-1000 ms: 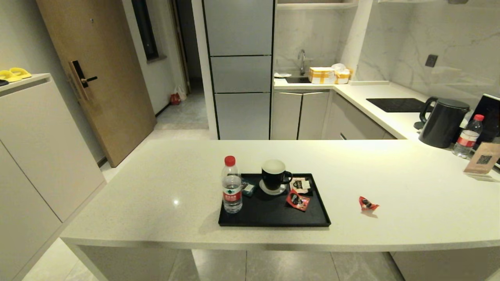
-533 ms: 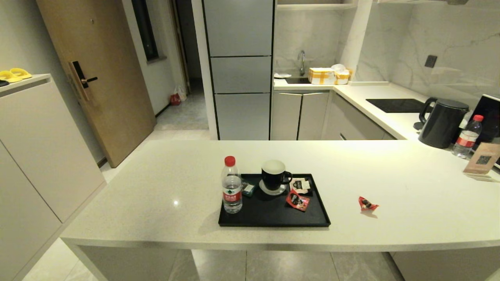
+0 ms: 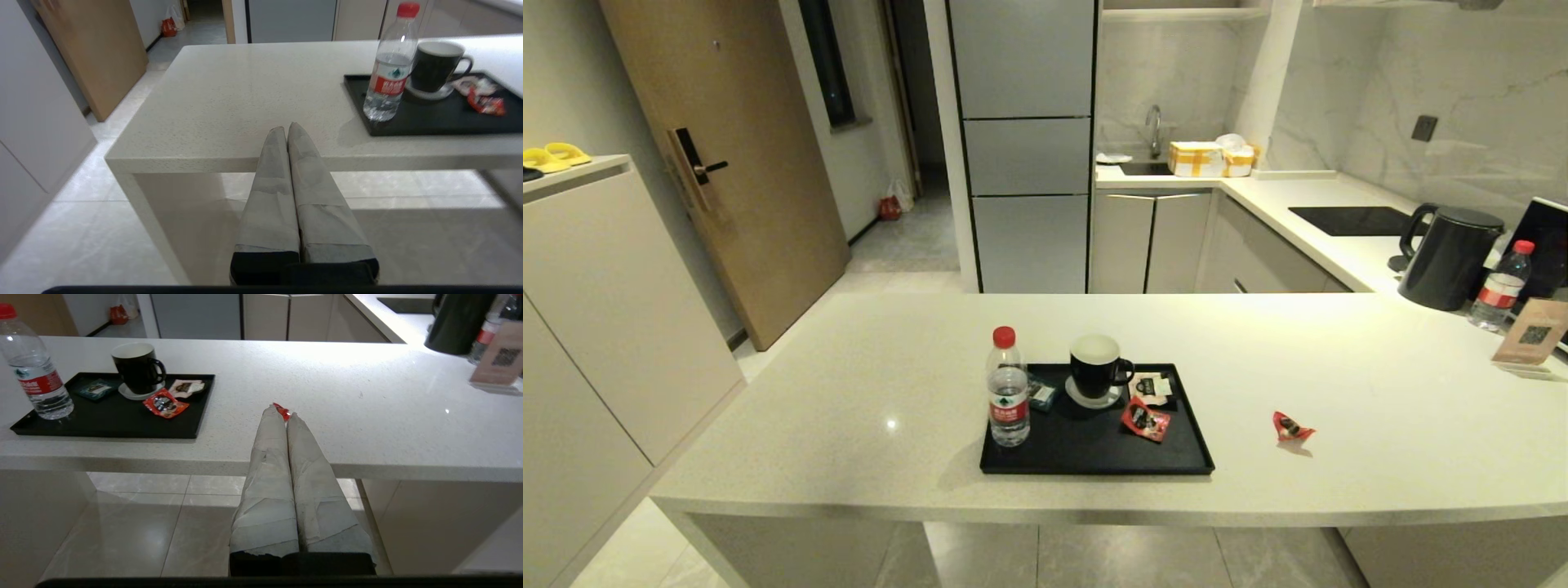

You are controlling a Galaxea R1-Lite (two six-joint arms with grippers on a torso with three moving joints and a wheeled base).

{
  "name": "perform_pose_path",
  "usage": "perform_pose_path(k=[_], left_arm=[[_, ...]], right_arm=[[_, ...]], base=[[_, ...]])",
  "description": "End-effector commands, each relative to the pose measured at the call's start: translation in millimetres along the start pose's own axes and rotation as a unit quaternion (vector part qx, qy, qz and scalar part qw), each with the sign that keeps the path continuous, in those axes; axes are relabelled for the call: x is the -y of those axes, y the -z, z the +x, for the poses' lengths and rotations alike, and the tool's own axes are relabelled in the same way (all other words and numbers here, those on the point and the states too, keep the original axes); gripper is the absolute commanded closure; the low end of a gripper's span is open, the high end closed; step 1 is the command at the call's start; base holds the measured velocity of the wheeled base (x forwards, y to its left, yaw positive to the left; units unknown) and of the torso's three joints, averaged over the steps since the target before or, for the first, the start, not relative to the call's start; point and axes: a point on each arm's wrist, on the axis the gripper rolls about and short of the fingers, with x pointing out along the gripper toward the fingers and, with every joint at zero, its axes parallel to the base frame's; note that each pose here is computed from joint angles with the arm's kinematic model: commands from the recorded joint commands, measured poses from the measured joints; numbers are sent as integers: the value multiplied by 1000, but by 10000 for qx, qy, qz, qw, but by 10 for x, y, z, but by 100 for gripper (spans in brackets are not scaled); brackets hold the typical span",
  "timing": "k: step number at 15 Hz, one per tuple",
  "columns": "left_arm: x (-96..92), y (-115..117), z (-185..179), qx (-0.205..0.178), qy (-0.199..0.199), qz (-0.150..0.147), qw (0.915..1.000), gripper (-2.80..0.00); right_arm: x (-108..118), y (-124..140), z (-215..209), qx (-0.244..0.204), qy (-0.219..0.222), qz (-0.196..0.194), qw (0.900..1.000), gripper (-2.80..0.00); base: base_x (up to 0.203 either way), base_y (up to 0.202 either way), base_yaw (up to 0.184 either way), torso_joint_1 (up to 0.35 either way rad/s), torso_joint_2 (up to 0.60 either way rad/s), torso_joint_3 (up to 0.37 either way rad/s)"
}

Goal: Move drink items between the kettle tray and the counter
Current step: Pick up the bottled water

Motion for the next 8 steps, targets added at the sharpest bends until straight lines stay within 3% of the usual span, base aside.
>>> perform_pose_path(k=[1,5,6,8], left_arm=[[1,1,0,-3,10,169,9999,0],[-1,-23,-12,-60,-2,243,9997,0],[-4,-152,-40,55,-11,406,9992,0],[-15,-614,-82,155,-16,421,9990,0]], right_arm=[[-1,23,9,-46,4,35,10000,0],[-1,26,10,-47,12,96,9999,0],[-1,25,10,-47,12,96,9999,0],[-1,25,10,-47,12,96,9999,0]], base=[[0,0,0,0,0,0],[0,0,0,0,0,0],[0,0,0,0,0,0],[0,0,0,0,0,0]])
